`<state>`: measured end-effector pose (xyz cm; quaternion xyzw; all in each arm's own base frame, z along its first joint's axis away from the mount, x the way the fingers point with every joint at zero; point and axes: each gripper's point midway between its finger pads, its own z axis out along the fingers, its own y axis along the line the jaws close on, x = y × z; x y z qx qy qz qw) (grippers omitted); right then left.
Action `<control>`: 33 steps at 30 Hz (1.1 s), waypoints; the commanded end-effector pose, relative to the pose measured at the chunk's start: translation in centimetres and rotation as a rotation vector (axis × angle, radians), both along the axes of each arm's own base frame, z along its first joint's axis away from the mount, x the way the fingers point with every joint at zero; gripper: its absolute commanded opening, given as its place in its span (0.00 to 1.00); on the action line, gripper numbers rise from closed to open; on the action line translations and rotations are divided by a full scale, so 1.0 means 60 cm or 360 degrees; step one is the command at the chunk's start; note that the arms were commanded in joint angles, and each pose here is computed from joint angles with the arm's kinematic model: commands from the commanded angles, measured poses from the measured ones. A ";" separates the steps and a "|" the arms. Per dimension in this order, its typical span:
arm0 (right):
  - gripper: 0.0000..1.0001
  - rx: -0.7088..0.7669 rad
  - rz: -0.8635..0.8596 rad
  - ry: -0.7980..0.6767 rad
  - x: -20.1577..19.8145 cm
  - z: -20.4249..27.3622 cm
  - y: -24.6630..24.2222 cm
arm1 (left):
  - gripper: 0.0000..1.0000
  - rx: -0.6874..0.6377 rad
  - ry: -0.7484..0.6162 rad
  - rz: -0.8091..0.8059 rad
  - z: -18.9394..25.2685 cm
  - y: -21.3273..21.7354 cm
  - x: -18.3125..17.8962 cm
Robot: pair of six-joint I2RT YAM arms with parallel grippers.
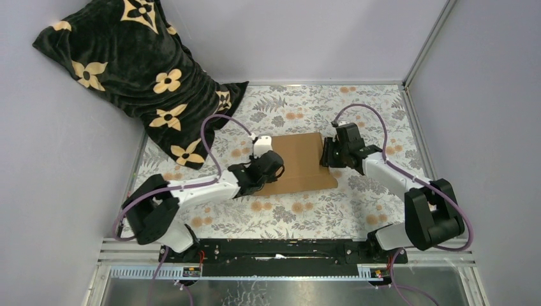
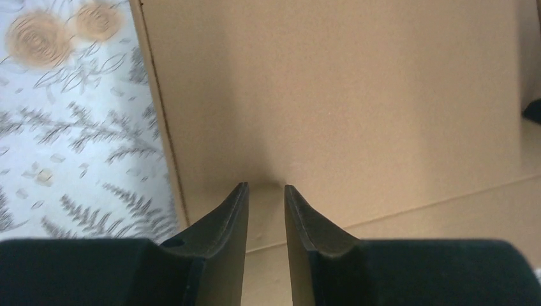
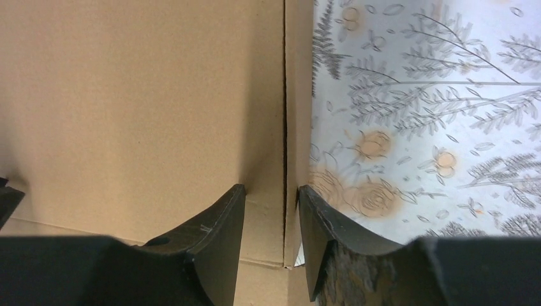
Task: Fold the paper box
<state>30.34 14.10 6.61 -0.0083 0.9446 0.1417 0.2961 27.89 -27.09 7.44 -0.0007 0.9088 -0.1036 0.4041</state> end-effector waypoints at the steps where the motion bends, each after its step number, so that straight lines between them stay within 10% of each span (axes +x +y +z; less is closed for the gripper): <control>1: 0.43 0.0149 0.0122 -0.0020 0.017 0.018 0.044 | 0.35 0.0123 0.0050 0.0083 -0.013 0.065 -0.035; 21: 0.65 0.0257 -0.0019 -0.0395 -0.053 0.167 -0.002 | 0.56 -0.0183 -0.0211 0.0019 0.193 0.117 -0.067; 26: 0.98 0.0302 0.0035 -0.0355 -0.075 0.179 0.005 | 0.71 -0.0257 -0.0227 0.0001 0.198 0.125 -0.082; 28: 1.00 0.0315 0.0040 -0.0338 -0.079 0.178 0.007 | 0.98 -0.0267 -0.0220 -0.0032 0.197 0.121 -0.085; 33: 1.00 0.0406 0.0022 -0.0386 -0.061 0.193 0.022 | 0.98 -0.0260 -0.0249 -0.0044 0.191 0.122 -0.083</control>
